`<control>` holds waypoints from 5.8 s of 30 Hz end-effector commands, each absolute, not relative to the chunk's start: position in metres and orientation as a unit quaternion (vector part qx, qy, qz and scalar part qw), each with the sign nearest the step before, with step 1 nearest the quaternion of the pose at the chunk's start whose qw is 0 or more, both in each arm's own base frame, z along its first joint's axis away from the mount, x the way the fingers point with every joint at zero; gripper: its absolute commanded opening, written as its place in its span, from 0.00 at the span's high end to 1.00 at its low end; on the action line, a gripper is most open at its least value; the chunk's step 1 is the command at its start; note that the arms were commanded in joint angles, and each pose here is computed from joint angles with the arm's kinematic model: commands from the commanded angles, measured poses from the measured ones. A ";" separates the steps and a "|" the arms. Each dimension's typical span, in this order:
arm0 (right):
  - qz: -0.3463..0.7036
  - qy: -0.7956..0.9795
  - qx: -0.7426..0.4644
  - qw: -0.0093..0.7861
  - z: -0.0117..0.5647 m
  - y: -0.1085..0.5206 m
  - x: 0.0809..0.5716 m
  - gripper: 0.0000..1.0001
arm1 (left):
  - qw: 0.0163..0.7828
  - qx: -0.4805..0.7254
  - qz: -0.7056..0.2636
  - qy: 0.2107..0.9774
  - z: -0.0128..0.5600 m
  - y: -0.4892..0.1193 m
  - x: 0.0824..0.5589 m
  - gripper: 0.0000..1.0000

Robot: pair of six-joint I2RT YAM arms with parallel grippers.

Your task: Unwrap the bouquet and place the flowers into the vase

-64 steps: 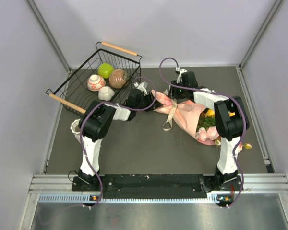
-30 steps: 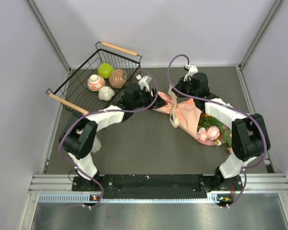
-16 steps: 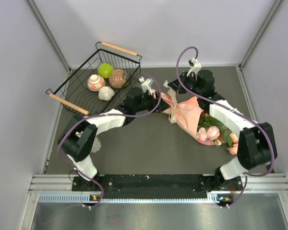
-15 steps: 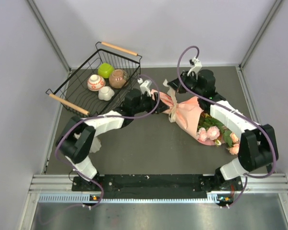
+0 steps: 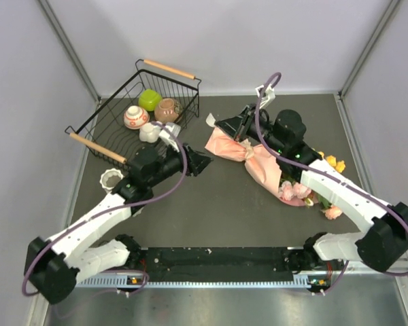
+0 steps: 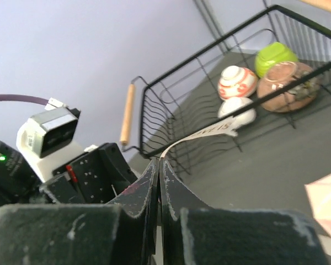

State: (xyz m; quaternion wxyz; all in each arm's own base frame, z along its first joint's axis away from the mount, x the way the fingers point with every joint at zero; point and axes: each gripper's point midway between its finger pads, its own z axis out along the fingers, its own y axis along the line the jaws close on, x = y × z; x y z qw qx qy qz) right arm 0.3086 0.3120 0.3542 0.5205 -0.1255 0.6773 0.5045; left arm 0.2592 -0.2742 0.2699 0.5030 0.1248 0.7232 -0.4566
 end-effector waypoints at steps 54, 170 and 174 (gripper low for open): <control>0.598 0.668 -0.144 0.418 0.342 0.412 0.140 1.00 | 0.576 0.038 -0.385 0.721 0.287 -0.143 0.156 0.27; -0.008 0.949 -0.056 0.312 0.045 0.185 0.558 1.00 | 0.289 0.105 -0.442 0.843 0.158 -0.335 0.272 0.30; 0.013 0.927 -0.061 0.371 0.104 0.189 0.567 1.00 | 0.275 0.108 -0.431 0.853 0.149 -0.337 0.274 0.30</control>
